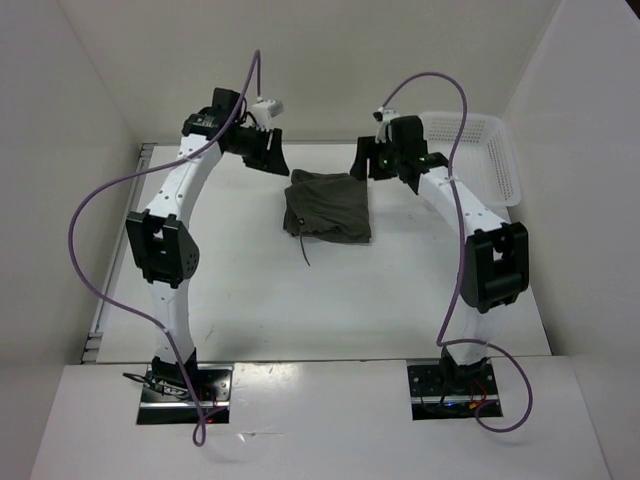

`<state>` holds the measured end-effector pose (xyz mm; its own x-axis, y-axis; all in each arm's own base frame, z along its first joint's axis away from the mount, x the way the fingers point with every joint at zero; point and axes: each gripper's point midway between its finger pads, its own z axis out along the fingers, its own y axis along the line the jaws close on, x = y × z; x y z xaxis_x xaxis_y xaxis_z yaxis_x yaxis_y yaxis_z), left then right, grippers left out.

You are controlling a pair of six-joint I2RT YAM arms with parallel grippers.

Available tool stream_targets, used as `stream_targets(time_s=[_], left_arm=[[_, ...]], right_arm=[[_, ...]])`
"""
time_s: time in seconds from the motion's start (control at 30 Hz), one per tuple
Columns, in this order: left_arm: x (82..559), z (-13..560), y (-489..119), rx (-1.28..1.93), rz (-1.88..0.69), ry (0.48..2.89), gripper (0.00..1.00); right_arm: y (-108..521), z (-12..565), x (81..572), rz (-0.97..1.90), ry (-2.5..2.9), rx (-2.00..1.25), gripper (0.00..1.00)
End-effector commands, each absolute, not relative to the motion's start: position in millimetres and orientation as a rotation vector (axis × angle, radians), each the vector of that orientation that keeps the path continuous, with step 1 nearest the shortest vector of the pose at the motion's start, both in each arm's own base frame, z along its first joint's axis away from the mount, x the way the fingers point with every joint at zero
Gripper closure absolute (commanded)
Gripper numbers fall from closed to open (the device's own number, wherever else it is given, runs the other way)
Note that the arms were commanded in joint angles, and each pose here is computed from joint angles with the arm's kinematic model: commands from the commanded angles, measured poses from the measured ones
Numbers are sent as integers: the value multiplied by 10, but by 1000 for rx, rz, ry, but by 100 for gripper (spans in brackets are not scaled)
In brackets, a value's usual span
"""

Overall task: Fold and stack the shorts
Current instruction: Fold the shorts

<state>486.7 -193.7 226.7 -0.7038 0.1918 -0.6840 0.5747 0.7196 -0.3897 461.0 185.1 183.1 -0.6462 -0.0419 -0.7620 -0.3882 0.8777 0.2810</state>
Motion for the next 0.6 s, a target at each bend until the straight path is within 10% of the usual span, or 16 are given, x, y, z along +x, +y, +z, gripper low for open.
stream_targets(time_s=[0.0,0.57], left_arm=[[4325,1878,-2086,603,-936,2489,45],[3988,1279,-2409,692,-1083,2500,13]], right_arm=[[1809,1860,5073,444,2192,-47,32],[1634,950,5745,310,2271,131,24]])
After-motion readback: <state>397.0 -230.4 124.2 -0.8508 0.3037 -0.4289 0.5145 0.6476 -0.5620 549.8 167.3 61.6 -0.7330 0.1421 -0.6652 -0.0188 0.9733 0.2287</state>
